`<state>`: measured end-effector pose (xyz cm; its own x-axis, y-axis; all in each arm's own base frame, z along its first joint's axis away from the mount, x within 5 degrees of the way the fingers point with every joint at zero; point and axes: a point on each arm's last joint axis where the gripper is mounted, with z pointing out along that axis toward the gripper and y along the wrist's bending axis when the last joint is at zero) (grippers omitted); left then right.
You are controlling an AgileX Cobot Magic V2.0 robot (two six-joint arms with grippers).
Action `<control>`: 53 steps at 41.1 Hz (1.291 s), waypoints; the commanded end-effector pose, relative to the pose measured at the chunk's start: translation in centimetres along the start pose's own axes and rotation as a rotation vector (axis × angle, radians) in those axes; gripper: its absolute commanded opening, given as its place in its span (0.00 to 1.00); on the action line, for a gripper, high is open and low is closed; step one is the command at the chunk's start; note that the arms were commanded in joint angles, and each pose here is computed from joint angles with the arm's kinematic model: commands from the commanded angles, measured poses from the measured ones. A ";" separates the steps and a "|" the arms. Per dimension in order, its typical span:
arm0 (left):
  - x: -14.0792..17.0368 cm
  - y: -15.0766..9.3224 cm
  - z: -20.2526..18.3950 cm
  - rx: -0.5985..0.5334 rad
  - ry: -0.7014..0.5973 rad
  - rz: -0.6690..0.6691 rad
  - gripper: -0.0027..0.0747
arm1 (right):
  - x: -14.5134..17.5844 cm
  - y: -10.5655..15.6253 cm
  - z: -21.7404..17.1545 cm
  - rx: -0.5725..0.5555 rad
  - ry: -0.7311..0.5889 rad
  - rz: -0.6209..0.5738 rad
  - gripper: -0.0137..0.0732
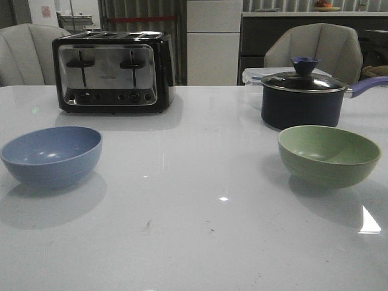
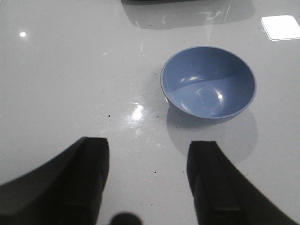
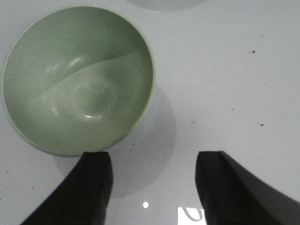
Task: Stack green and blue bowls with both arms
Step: 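Grasp the rim of the pale green bowl with the right gripper, then lift the green bowl and carry it toward the table center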
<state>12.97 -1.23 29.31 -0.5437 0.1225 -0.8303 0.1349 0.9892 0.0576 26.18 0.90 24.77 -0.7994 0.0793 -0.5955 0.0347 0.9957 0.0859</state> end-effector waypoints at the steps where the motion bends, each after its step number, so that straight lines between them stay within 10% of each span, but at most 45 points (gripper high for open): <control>1: -1.5 0.0 -0.4 0.000 -0.094 -0.005 0.55 | -2.9 0.2 0.7 -0.005 -0.047 0.000 0.74; 23: -1.5 0.0 -0.4 0.000 -0.094 -0.005 0.53 | -6.4 0.3 9.8 0.007 0.155 0.003 0.56; 35: -1.5 0.0 -0.4 0.000 -0.094 -0.005 0.53 | -7.4 0.4 8.8 0.003 0.163 0.001 0.30; 53: -1.5 0.0 -0.4 0.000 -0.094 -0.005 0.53 | -8.2 6.5 3.0 -0.130 0.040 -0.117 0.28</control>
<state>12.96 -1.23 29.30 -0.5451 0.1226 -0.8294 0.1350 0.9892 0.0575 35.44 4.99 23.87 -0.8885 -0.0217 -0.4583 -0.0733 0.9928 0.0952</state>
